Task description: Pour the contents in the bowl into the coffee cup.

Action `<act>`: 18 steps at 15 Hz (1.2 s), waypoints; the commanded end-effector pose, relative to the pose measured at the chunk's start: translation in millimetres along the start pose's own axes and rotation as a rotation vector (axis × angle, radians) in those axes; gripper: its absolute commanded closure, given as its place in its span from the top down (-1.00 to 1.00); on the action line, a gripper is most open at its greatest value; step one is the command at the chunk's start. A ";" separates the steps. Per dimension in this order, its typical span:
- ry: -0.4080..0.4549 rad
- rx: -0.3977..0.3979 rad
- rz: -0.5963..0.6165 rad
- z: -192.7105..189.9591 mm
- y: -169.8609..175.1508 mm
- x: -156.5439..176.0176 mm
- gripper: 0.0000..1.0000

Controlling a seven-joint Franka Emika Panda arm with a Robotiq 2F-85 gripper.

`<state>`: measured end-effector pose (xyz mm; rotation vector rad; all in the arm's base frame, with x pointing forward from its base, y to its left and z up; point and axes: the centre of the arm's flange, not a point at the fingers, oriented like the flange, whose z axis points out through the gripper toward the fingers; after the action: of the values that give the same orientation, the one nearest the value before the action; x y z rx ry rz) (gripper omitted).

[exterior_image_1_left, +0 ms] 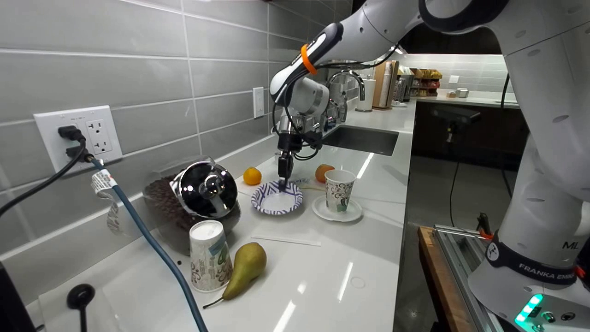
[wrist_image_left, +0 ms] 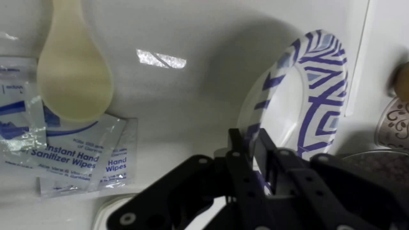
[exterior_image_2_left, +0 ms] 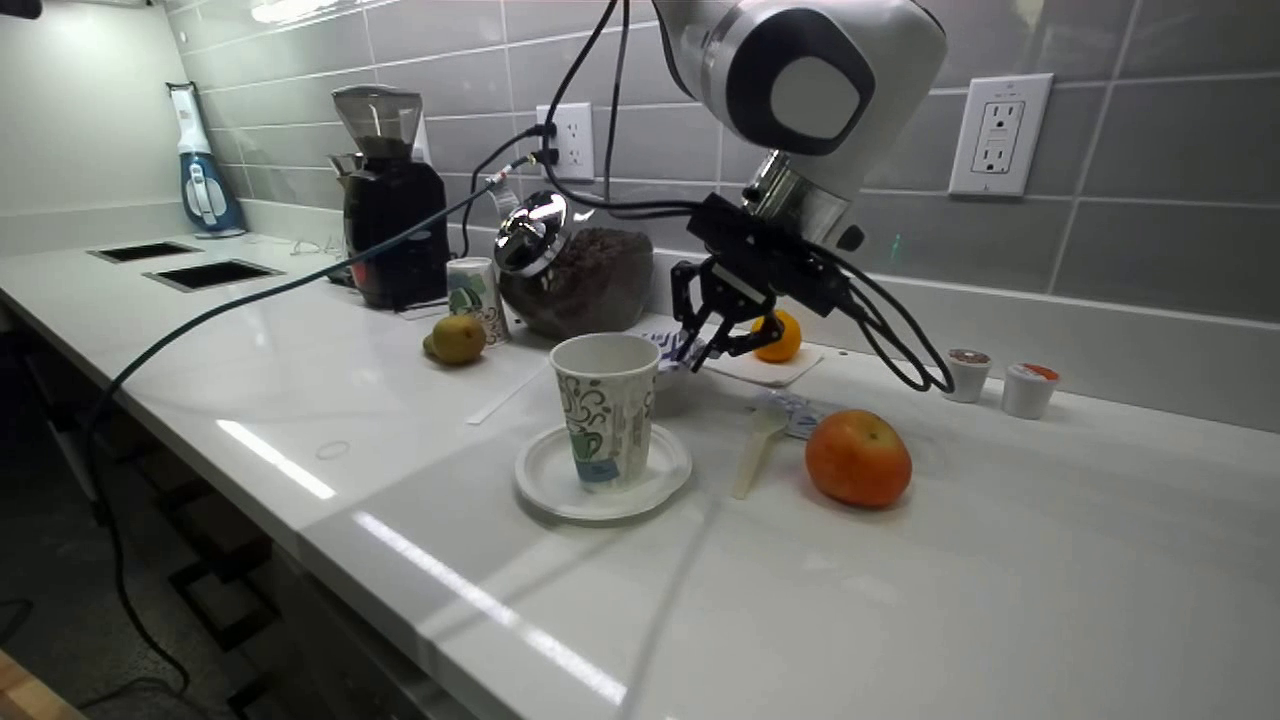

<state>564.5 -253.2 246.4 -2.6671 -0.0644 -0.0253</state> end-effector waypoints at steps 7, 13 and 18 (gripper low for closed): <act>0.035 -0.225 0.005 -54.8 -13.4 -27.2 0.81; 0.308 -0.410 0.095 -83.4 -9.2 -76.3 1.00; 0.403 -0.549 0.113 -131.0 -42.0 -140.1 1.00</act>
<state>478.5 -302.3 335.2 -3.0945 0.2295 -0.5692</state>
